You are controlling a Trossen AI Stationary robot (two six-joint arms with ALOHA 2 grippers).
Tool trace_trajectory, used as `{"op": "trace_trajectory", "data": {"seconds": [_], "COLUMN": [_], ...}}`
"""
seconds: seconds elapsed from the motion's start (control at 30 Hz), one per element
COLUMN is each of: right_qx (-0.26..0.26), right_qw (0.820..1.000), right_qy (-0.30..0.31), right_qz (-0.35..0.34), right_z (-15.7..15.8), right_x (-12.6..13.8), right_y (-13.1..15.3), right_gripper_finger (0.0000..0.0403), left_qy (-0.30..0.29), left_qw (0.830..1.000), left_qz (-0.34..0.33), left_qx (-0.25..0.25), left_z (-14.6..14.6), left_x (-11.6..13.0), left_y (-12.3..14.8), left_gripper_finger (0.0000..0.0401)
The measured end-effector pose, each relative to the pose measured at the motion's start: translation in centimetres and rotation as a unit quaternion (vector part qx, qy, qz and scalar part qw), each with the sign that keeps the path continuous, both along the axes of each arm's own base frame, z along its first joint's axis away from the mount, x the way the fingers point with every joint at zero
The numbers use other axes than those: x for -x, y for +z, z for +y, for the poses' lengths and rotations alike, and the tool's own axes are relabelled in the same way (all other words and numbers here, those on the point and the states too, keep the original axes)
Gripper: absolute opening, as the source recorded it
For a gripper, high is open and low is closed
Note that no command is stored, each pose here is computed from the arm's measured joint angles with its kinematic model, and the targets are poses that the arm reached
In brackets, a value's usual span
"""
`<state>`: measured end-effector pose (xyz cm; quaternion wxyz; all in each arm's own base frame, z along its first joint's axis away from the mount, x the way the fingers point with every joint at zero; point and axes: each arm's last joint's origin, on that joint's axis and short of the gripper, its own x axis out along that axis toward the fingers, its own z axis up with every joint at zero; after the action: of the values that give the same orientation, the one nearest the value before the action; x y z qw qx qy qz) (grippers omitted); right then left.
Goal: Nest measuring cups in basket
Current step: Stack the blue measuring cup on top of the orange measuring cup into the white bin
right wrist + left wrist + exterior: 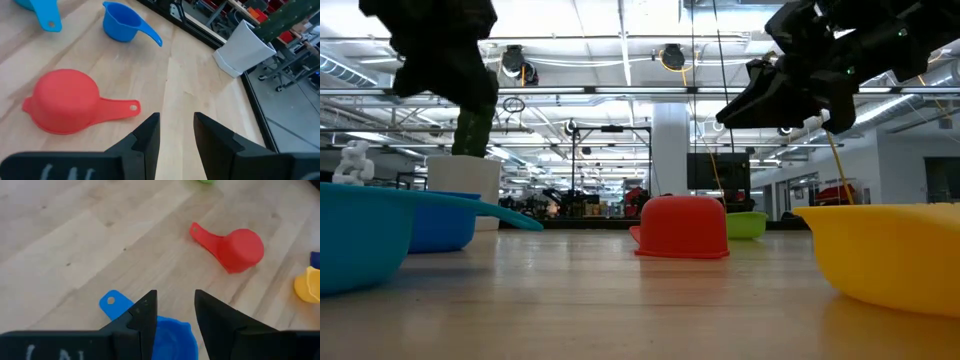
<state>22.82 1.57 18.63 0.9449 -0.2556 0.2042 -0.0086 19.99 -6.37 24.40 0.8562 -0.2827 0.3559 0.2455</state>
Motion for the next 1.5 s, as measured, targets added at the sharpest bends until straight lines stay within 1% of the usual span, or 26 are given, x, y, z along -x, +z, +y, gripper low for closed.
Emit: {"op": "trace_trajectory", "data": {"seconds": [0.1,0.17,0.23,0.33,0.43,0.47,0.57,0.7,0.8,0.87,1.03,1.1,1.17,1.27,1.43,1.5], "right_qx": [0.014,0.024,0.034,0.048,0.053,0.052,0.043,0.027,0.027,0.026,0.022,0.021,0.020,0.014,0.008,0.000], "right_qw": [1.000,1.000,0.999,0.999,0.999,0.999,0.999,0.999,0.999,0.999,0.999,0.999,0.999,0.999,0.999,0.999], "right_qy": [-0.004,-0.004,-0.004,-0.007,0.000,0.005,0.023,0.043,0.038,0.037,0.035,0.035,0.035,0.033,0.032,0.030], "right_qz": [0.002,0.003,0.005,0.007,0.006,0.006,0.005,0.003,0.003,0.006,0.008,0.009,0.011,0.011,0.014,0.014], "right_z": [-0.5,-0.7,-0.9,-1.3,-1.9,-2.1,-2.6,-3.2,-3.5,-3.5,-3.5,-3.5,-3.5,-3.5,-3.4,-3.4], "right_x": [0.0,0.0,-0.1,-0.1,-0.1,-0.1,-0.1,-0.1,-0.1,0.0,0.0,0.0,0.0,0.0,0.0,0.0], "right_y": [0.0,0.0,0.0,0.0,0.1,0.1,0.1,0.0,0.0,0.0,0.0,-0.1,-0.1,-0.1,-0.2,-0.2], "right_gripper_finger": [0.0114,0.0114,0.0114,0.0114,0.0114,0.0114,0.0114,0.0114,0.0114,0.0114,0.0114,0.0114,0.0114,0.0114,0.0114,0.0114], "left_qy": [0.027,0.048,0.057,0.057,0.101,0.111,0.100,0.101,0.101,0.102,0.109,0.106,0.095,0.081,0.085,0.077], "left_qw": [0.999,0.998,0.998,0.997,0.993,0.991,0.985,0.985,0.985,0.984,0.979,0.979,0.981,0.980,0.977,0.977], "left_qz": [0.014,0.015,0.018,0.016,0.013,0.022,0.069,0.073,0.079,0.088,0.106,0.098,0.074,0.040,0.038,0.022], "left_qx": [0.016,0.029,0.033,0.039,0.067,0.077,0.122,0.120,0.116,0.121,0.137,0.145,0.155,0.178,0.192,0.196], "left_z": [0.3,0.5,0.6,0.5,0.7,0.9,1.0,1.5,2.0,2.4,3.2,3.3,3.2,3.1,3.1,3.1], "left_x": [0.6,0.7,0.8,0.8,0.9,1.0,0.9,0.7,0.7,0.7,1.1,1.2,1.0,0.8,1.5,1.5], "left_y": [-1.7,-2.3,-2.7,-2.6,-2.7,-2.9,-3.5,-3.5,-3.5,-3.8,-5.4,-6.1,-6.8,-7.7,-9.3,-9.8], "left_gripper_finger": [0.0134,0.0134,0.0134,0.0134,0.0134,0.0134,0.0134,0.0138,0.0166,0.0198,0.0282,0.0303,0.0314,0.0311,0.0284,0.0273]}}
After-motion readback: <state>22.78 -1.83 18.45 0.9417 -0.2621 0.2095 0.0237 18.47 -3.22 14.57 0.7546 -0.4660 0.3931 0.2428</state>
